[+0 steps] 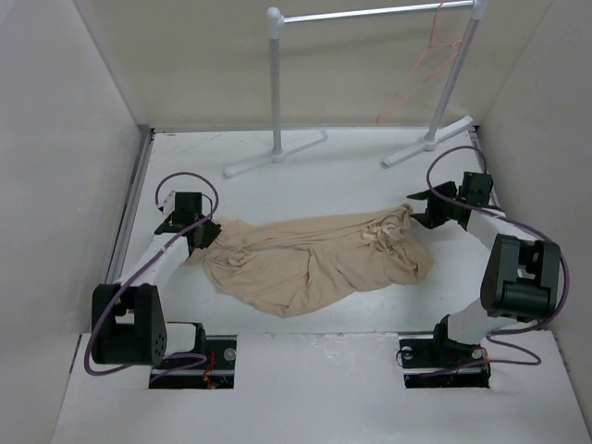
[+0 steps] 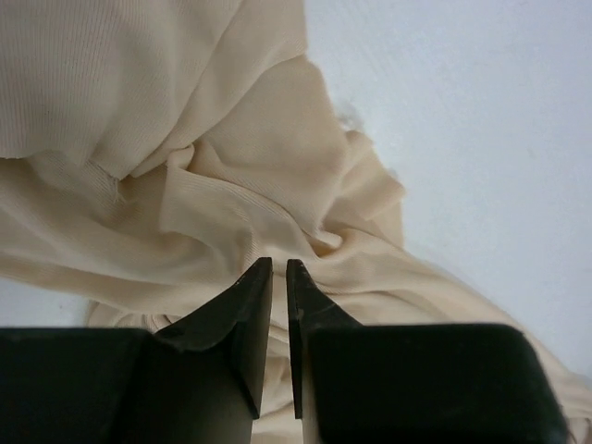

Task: Place the trousers on the hanger
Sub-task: Flatten out the trousers at the center of the board.

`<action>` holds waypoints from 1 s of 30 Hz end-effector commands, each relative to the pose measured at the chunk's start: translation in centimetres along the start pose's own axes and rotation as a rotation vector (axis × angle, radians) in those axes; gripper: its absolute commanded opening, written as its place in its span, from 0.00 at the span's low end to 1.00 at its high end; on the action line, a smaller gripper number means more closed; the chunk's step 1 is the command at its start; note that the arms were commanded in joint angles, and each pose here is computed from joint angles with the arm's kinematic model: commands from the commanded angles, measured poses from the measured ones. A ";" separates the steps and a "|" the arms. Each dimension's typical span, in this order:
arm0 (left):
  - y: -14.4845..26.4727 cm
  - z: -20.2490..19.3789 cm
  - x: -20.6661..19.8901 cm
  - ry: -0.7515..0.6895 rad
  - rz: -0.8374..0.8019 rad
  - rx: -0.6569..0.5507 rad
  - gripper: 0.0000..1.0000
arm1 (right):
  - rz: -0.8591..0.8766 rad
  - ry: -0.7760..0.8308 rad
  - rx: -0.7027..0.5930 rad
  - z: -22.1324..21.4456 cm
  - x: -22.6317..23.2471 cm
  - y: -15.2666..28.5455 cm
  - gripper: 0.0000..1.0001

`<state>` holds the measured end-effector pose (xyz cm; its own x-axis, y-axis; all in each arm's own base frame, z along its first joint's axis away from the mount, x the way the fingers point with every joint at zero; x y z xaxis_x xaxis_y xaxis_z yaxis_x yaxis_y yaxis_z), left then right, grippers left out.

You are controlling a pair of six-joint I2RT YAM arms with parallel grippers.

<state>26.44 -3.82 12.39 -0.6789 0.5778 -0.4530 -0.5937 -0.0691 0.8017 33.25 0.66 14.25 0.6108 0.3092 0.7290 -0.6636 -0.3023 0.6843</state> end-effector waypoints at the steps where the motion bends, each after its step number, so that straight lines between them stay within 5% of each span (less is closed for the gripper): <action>1: 2.3 0.8 -0.9 0.000 -0.037 -0.040 0.13 | -0.031 0.198 -0.160 2.3 2.9 2.4 0.64; 9: 2.6 -0.1 -0.7 -0.052 -0.024 -0.018 0.16 | -0.400 0.515 -0.241 2.4 2.9 0.9 0.62; 17: 1.5 -1.1 -0.8 -0.217 0.092 -0.032 0.48 | -0.593 0.738 -0.139 1.5 2.8 -2.6 0.59; 21: 0.0 -1.6 -1.2 -0.291 0.147 -0.044 0.54 | -0.627 0.736 -0.125 1.7 2.3 -3.8 0.45; 22: -0.8 -1.7 -1.2 -0.300 0.168 -0.036 0.54 | -0.638 0.729 -0.126 1.8 2.1 -4.0 0.33; 25: -2.6 -2.5 -1.1 -0.316 0.203 0.004 0.53 | -0.629 0.695 -0.179 1.9 2.4 -3.4 0.11; 27: -3.4 -2.7 -1.0 -0.317 0.211 0.004 0.48 | -0.599 0.678 -0.230 1.9 3.1 -2.5 0.08; 30: -4.2 -2.7 -1.4 -0.310 0.198 -0.004 0.13 | -0.474 0.656 -0.319 1.0 5.3 0.3 0.06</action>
<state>28.14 -6.61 9.25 -0.6177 0.7680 -0.1691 -0.4650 -0.1832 0.8661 36.90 1.22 12.46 0.5166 0.8559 0.0255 -0.3658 0.1937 0.9103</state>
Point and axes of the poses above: each gripper's point midway between its finger pads, its own y axis back along the fingers, its own x axis along the line the jaws close on, z = x × y, the point moved 8 cm from there along y, back along the fingers, and after that the axes turned 5 degrees about y, right-handed, at the moved point
